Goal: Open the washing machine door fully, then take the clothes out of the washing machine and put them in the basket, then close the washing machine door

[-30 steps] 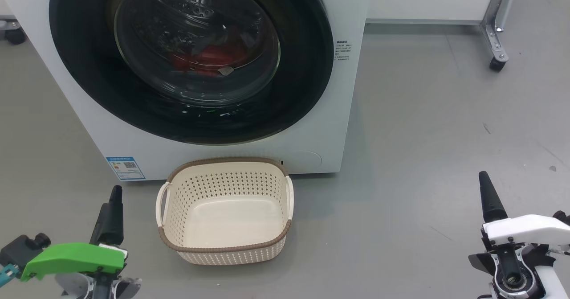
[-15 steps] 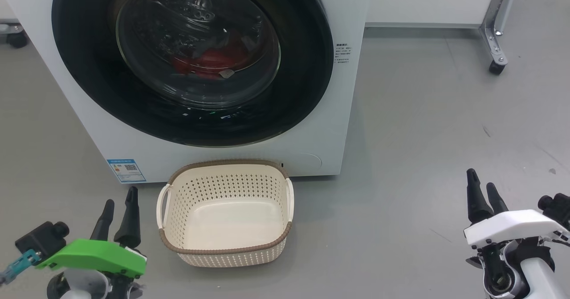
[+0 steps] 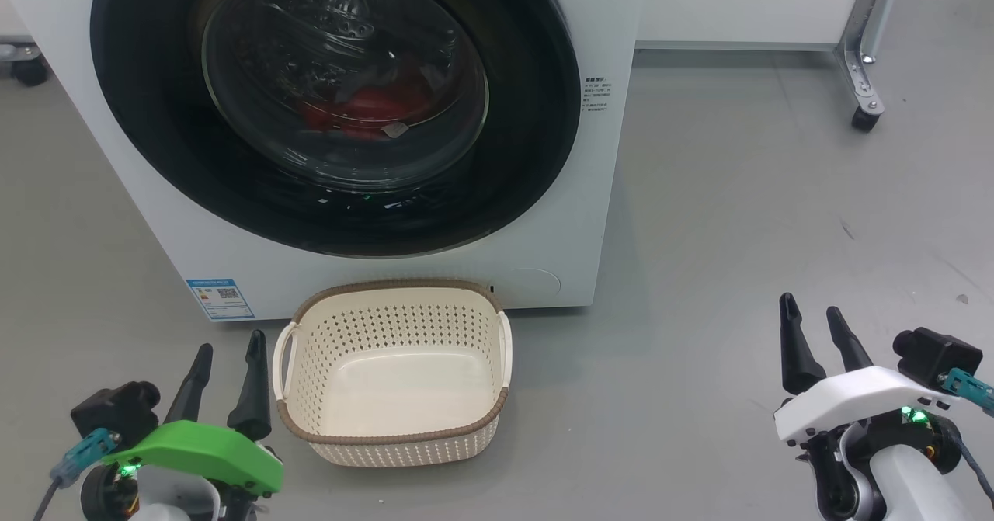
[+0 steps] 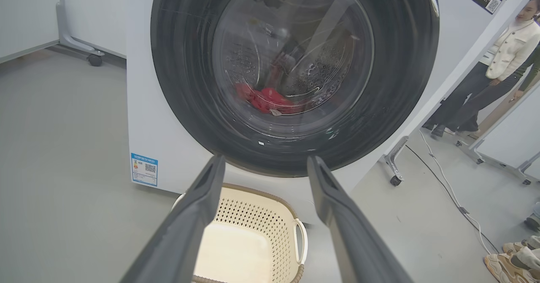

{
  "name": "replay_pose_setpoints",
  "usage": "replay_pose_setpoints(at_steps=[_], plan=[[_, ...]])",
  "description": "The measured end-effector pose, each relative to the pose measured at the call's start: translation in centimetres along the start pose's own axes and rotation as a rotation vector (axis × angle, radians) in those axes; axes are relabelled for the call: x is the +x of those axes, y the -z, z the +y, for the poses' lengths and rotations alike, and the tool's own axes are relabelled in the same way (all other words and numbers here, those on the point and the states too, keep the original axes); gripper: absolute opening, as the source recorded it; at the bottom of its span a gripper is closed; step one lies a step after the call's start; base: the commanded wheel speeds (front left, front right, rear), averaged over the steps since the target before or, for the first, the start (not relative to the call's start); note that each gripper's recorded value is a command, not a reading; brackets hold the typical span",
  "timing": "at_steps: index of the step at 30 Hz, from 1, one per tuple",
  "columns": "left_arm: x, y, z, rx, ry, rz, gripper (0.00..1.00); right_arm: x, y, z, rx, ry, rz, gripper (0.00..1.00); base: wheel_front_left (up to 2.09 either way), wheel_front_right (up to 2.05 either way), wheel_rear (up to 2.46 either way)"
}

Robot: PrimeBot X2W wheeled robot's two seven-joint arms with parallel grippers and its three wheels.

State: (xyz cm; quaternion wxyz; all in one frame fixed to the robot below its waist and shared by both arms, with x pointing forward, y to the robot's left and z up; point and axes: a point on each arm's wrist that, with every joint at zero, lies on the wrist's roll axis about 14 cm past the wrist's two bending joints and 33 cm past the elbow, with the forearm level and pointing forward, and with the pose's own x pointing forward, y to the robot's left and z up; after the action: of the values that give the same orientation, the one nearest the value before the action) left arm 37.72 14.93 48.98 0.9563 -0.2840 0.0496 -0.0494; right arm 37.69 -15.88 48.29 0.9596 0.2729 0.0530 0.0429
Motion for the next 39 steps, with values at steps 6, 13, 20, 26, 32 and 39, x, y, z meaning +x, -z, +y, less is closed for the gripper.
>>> replay_pose_setpoints(at_steps=[6,13,20,26,32,39], plan=[[0.0,0.1,-0.5,0.076,0.017,-0.008,1.00,0.0,0.3,0.6,-0.068,-0.020,-0.002,1.00,0.00,0.00,0.00],[-0.2,0.5,-0.4,0.173,0.016,-0.004,1.00,-0.1,0.9,1.1,-0.156,-0.043,0.002,1.00,0.00,0.00,0.00],[-0.3,0.7,-0.6,0.245,0.025,-0.013,1.00,-0.2,1.3,1.7,-0.237,-0.072,0.001,1.00,0.00,0.00,0.00],[-0.2,0.6,-0.8,0.317,0.031,-0.032,1.00,-0.3,1.7,2.2,-0.316,-0.098,0.000,1.00,0.00,0.00,0.00],[-0.4,1.1,-0.7,0.386,0.035,-0.028,1.00,-0.3,1.7,2.4,-0.387,-0.112,-0.012,1.00,0.00,0.00,0.00],[-0.5,1.6,-0.2,0.417,0.021,-0.010,1.00,-0.3,1.8,2.1,-0.409,-0.100,-0.016,1.00,0.00,0.00,0.00]])
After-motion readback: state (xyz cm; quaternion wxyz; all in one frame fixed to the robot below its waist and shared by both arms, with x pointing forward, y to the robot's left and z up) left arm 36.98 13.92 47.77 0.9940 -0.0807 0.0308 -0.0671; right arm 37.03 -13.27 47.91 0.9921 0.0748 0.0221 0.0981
